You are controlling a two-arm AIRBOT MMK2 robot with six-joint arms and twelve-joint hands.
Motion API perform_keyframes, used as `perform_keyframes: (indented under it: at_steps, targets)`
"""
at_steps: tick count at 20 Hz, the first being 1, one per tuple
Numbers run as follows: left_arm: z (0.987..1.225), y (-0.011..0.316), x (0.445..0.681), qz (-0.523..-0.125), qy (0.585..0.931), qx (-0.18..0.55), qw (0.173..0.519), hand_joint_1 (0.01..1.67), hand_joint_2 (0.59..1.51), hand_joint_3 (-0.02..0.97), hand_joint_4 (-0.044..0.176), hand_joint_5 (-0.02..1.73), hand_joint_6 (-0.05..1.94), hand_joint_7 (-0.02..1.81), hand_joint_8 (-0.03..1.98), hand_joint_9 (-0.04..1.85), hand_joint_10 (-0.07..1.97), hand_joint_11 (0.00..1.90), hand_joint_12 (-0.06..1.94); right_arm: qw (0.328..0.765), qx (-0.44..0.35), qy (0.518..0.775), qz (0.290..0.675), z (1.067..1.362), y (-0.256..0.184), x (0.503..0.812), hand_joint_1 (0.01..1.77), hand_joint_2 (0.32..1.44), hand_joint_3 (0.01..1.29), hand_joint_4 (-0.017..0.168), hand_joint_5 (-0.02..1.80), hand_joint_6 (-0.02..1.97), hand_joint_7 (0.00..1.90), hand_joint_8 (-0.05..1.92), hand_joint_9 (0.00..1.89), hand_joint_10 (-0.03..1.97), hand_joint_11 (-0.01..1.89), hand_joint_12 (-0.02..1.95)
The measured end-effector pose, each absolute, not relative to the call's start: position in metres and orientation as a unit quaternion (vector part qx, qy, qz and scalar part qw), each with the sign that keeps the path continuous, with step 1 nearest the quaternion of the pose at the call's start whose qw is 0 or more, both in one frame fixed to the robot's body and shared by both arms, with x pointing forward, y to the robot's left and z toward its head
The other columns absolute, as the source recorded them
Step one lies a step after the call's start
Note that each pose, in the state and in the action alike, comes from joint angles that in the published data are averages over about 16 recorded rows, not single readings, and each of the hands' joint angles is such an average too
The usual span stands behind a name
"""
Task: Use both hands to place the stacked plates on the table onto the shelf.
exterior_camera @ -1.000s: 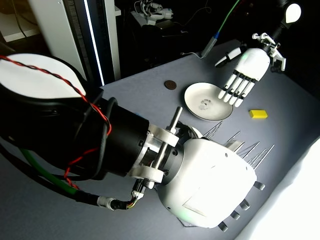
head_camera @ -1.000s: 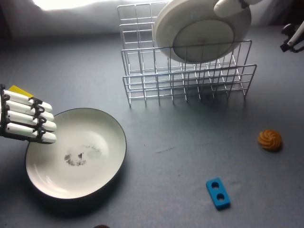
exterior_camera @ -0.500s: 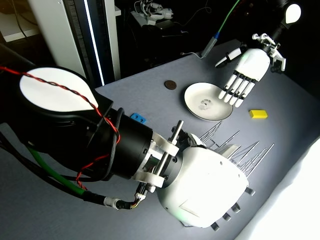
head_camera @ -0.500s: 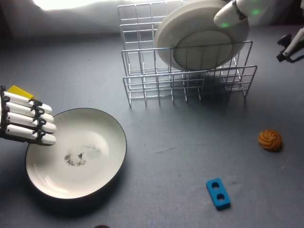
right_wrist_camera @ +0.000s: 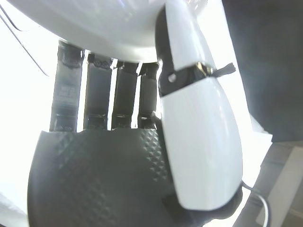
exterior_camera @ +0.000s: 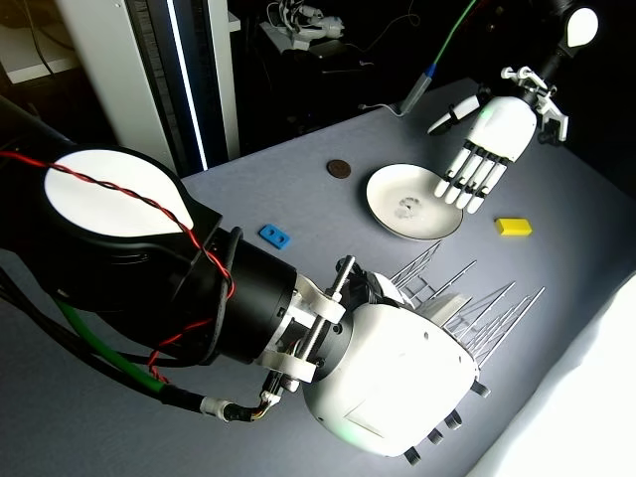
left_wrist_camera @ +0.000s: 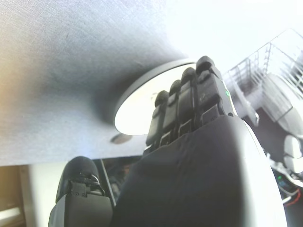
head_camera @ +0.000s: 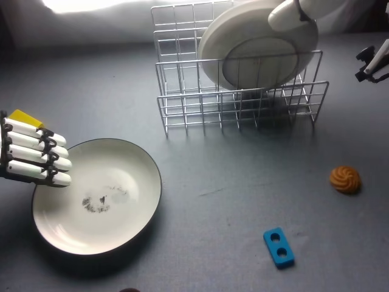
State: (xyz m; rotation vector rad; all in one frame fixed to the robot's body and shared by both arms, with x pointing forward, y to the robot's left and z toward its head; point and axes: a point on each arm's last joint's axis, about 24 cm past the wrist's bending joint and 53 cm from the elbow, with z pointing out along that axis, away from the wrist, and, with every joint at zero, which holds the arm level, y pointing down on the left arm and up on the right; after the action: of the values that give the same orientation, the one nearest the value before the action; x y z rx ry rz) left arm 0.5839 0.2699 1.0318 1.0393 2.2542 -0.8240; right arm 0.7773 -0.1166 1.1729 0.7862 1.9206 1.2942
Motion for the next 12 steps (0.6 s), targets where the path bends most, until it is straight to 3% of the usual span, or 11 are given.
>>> perform_keyframes:
  at_steps: [5,9,12]
  targets:
    - [1.030,0.271,0.584,-0.302,0.834,0.383,0.259,0.02,1.063,0.019,0.005,0.02,0.01,0.02,-0.01,0.01,0.00,0.02,-0.01,0.344,0.297,0.737,0.500,1.179,-0.117,0.778,1.13,1.08,0.01,-0.004,0.82,0.27,0.93,0.16,0.90,0.11,0.51,1.21]
    - [1.028,0.272,0.583,-0.300,0.835,0.382,0.257,0.02,1.063,0.019,0.005,0.02,0.01,0.02,-0.01,0.00,0.00,0.02,-0.01,0.355,0.288,0.734,0.503,1.190,-0.117,0.780,1.07,1.08,0.01,-0.003,0.79,0.05,0.87,0.00,0.83,0.05,0.40,1.20]
    - [1.026,0.273,0.583,-0.299,0.837,0.380,0.256,0.02,1.065,0.019,0.005,0.02,0.01,0.02,-0.01,0.00,-0.01,0.02,-0.02,0.367,0.276,0.730,0.505,1.202,-0.117,0.782,1.05,1.08,0.01,-0.003,0.74,0.02,0.82,0.01,0.79,0.03,0.33,1.21]
